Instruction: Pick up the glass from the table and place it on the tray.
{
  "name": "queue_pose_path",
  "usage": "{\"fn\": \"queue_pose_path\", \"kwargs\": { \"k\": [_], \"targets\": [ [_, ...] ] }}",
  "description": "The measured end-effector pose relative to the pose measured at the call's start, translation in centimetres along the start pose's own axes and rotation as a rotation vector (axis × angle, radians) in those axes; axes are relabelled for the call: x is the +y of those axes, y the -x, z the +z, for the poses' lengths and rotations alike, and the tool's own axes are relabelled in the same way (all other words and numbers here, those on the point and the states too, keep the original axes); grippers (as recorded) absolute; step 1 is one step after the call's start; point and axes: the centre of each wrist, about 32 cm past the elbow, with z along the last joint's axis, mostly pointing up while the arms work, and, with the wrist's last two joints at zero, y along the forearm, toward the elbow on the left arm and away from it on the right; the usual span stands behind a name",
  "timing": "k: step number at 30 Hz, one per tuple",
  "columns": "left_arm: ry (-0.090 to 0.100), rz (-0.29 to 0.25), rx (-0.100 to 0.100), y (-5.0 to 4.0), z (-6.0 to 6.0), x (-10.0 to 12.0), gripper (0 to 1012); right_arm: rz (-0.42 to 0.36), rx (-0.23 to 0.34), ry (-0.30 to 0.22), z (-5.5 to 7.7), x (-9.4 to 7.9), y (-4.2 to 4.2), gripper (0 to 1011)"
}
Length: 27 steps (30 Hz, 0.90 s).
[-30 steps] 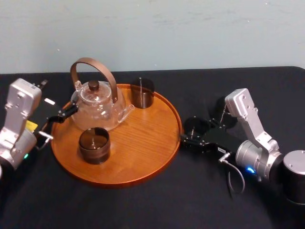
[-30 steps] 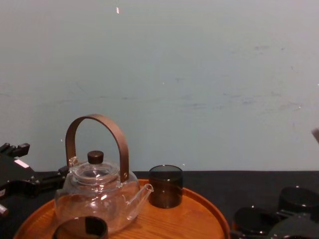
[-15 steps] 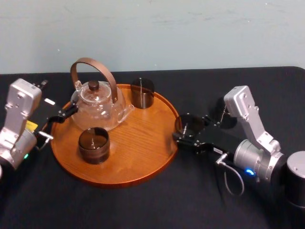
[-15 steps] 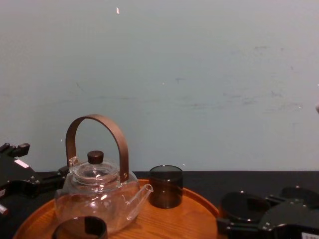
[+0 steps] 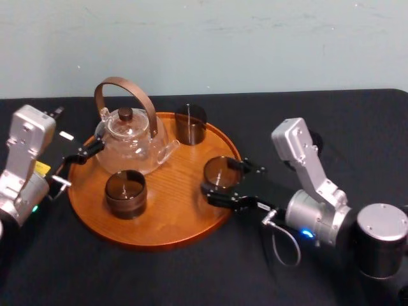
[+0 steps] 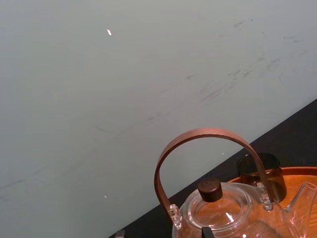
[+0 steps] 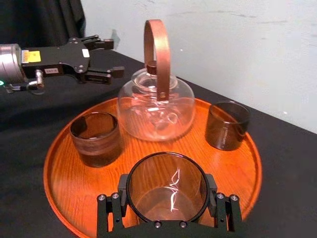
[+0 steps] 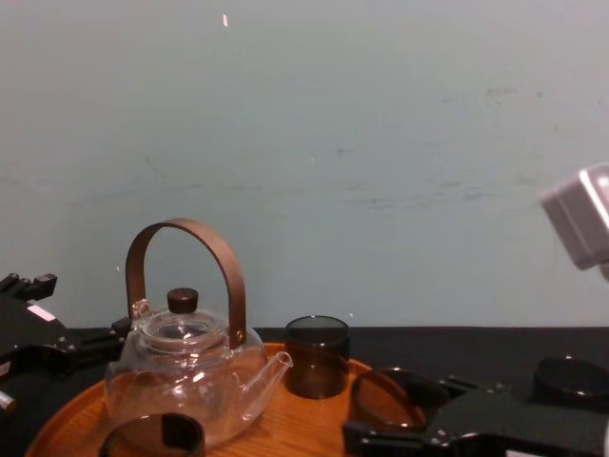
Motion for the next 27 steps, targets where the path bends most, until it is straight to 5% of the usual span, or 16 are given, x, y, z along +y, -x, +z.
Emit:
{"fn": "queue_pose_path", "kwargs": {
  "k": [27],
  "targets": [
    [0.000, 0.000, 0.000, 0.00, 0.0, 0.0, 1001, 0.060, 0.009, 0.016, -0.4, 3.4, 1.12, 905]
  ]
}}
